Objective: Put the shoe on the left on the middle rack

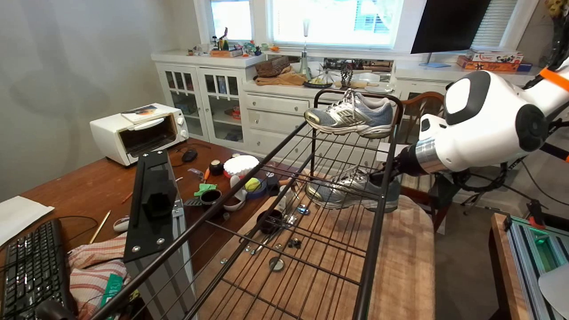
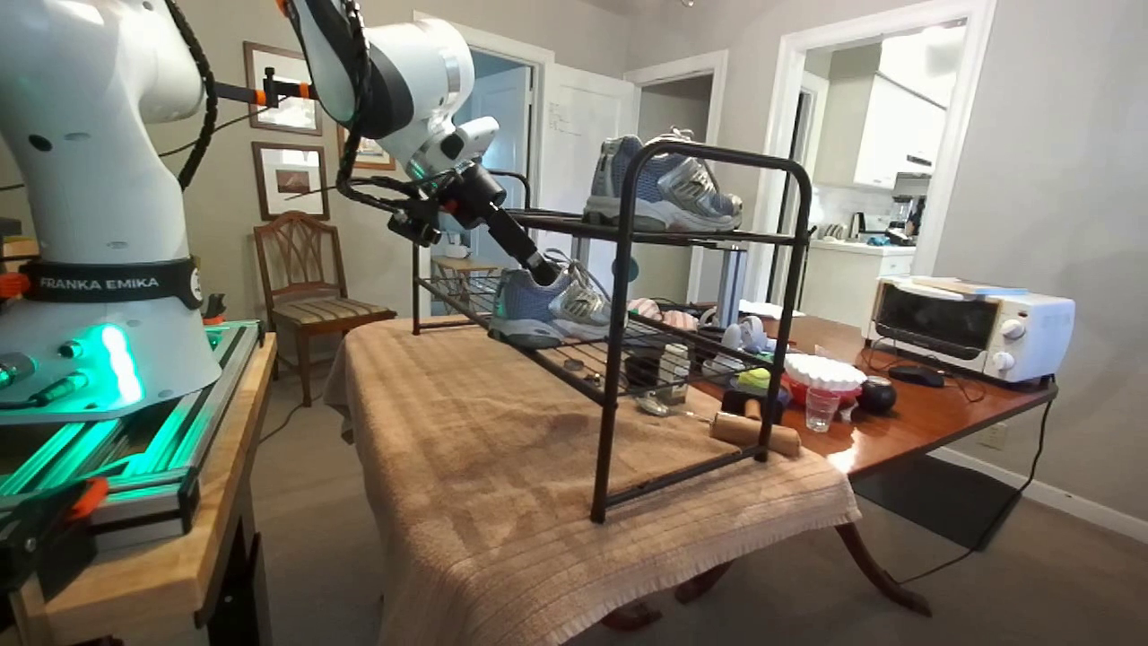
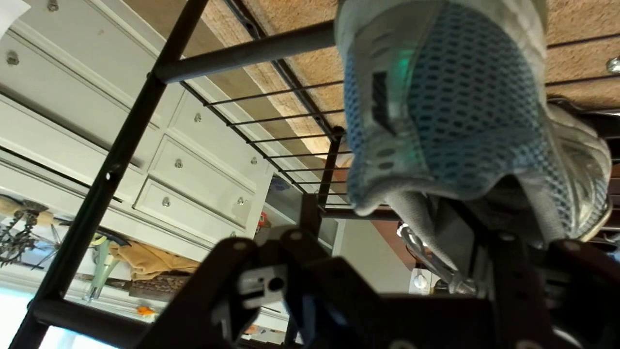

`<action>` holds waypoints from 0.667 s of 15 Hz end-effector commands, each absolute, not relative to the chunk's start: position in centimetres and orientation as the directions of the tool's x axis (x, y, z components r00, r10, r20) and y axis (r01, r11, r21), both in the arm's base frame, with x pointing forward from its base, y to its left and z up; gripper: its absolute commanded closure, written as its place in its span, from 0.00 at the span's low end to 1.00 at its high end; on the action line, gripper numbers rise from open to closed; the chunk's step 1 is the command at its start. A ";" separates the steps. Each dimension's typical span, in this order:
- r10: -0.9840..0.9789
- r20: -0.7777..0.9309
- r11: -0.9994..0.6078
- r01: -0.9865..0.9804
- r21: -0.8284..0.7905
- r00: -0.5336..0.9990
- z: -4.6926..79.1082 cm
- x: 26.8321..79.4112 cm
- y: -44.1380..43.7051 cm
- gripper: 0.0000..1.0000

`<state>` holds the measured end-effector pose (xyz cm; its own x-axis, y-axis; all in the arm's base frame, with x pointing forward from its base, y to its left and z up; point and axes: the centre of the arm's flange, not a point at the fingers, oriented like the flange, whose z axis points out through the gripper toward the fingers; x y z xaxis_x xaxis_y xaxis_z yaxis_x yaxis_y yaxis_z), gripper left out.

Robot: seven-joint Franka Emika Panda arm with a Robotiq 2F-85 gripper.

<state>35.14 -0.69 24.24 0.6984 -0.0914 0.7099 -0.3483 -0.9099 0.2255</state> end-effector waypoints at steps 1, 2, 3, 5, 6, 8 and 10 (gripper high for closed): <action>-0.069 0.732 -0.898 -0.362 0.250 0.678 26.2 31.0 1.4 0.33; -0.066 0.733 -0.896 -0.364 0.255 0.677 26.2 31.0 1.5 0.33; -0.063 0.734 -0.893 -0.367 0.262 0.676 26.2 31.0 1.6 0.33; -0.055 0.734 -0.890 -0.367 0.272 0.677 26.3 31.0 2.0 0.33; -0.054 0.733 -0.889 -0.366 0.273 0.678 26.3 30.9 2.1 0.34; -0.052 0.733 -0.887 -0.369 0.279 0.678 26.4 30.9 2.5 0.38; -0.042 0.736 -0.882 -0.371 0.290 0.676 26.5 30.9 2.9 0.40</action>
<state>35.49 1.00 24.08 0.7003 -0.0651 0.7109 -0.3562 -0.8949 0.2690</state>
